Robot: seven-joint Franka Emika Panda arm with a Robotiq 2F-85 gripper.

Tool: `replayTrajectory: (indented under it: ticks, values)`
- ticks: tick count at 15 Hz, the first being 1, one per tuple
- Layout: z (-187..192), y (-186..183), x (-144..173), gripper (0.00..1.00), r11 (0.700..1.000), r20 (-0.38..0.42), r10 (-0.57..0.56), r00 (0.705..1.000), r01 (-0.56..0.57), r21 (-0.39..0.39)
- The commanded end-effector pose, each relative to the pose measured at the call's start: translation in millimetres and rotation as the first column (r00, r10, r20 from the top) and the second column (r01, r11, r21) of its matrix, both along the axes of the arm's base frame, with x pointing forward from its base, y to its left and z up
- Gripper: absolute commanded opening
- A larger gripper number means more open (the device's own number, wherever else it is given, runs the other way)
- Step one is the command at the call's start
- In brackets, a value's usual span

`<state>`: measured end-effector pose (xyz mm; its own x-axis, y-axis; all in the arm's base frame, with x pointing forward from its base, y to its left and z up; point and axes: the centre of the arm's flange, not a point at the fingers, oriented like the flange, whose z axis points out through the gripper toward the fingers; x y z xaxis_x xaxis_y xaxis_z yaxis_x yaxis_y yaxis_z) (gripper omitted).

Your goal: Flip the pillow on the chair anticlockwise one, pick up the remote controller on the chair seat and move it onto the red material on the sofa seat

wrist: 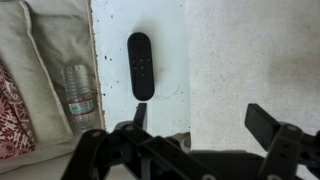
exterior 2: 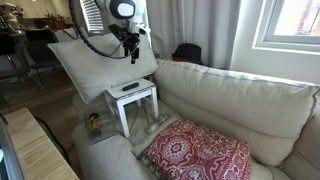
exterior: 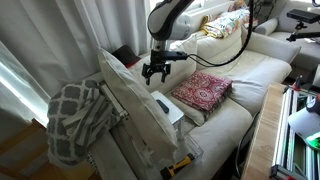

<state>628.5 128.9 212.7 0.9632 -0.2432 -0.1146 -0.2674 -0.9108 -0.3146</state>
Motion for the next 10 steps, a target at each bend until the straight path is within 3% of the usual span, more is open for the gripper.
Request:
replayTrajectory:
  ticks: [1, 5, 6, 7, 10]
  values:
    - [-44.0, 0.3, 7.1, 1.00, 0.998, 0.054, 0.062, 0.997, -0.061, -0.012]
    - [-82.4, -4.9, 5.6, 1.00, 0.993, 0.071, 0.117, 0.991, -0.115, -0.033]
    - [-88.0, -5.2, 6.1, 1.00, 0.994, 0.074, 0.112, 0.991, -0.112, -0.008]
    - [-72.2, -2.8, -1.8, 1.00, 0.996, 0.059, 0.091, 0.994, -0.089, -0.023]
    - [-76.5, -3.0, -1.0, 1.00, 0.996, 0.057, 0.091, 0.994, -0.090, -0.019]
